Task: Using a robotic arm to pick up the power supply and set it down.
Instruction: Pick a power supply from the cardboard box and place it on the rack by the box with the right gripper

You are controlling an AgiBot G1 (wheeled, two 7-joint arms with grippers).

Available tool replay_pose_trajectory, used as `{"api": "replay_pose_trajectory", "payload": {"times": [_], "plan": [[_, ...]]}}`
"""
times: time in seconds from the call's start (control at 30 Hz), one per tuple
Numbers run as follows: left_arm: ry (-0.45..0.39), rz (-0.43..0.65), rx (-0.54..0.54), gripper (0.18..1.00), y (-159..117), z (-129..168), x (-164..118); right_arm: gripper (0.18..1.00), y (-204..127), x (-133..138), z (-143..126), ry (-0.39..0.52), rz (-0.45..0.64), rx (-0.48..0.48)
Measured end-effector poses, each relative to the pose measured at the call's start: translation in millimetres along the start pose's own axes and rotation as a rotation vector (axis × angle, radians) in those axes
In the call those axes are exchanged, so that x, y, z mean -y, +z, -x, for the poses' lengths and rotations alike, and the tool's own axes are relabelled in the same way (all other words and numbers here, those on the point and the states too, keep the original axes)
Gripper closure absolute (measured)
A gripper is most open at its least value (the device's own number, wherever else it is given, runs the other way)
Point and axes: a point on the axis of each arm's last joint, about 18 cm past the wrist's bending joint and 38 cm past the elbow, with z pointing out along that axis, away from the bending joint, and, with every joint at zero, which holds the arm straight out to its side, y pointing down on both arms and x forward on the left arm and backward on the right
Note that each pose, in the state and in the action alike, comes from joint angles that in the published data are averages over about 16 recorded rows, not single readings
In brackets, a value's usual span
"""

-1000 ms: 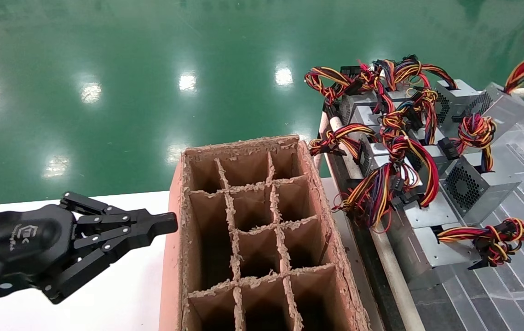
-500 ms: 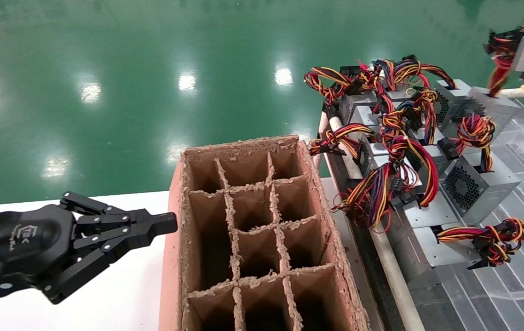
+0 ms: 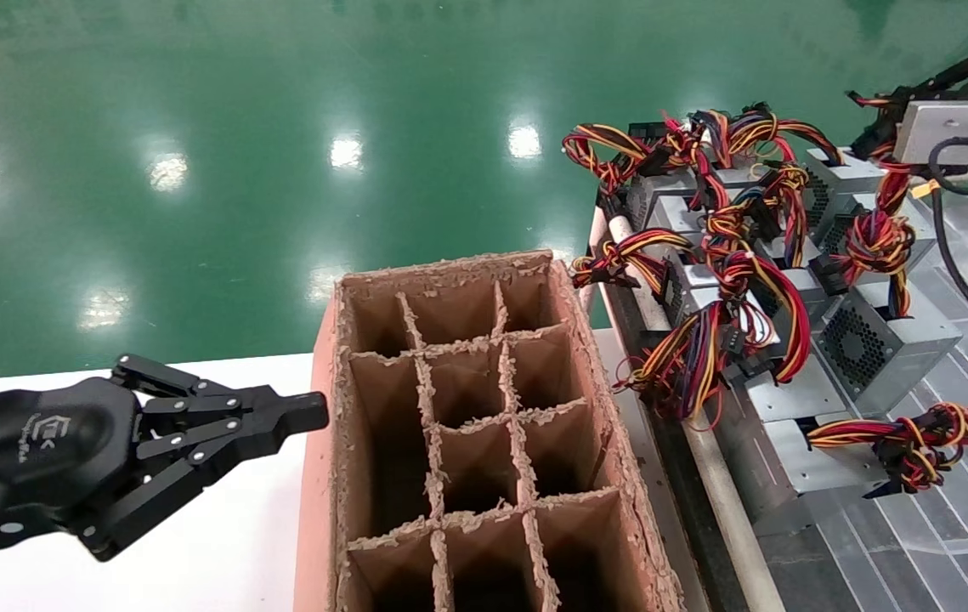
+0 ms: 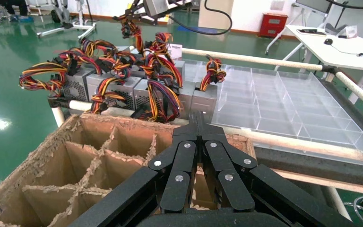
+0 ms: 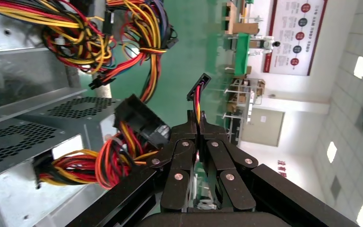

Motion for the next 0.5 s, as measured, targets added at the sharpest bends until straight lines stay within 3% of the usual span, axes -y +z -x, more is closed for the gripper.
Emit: {"api": "replay_pose_trajectory", "payload": {"times": [0.5], "plan": [[0.000,0.000,0.000,0.993,0.0,0.0,0.0,0.951,-6.6,3.0,-11.8,0.053,-0.033,0.019]]}}
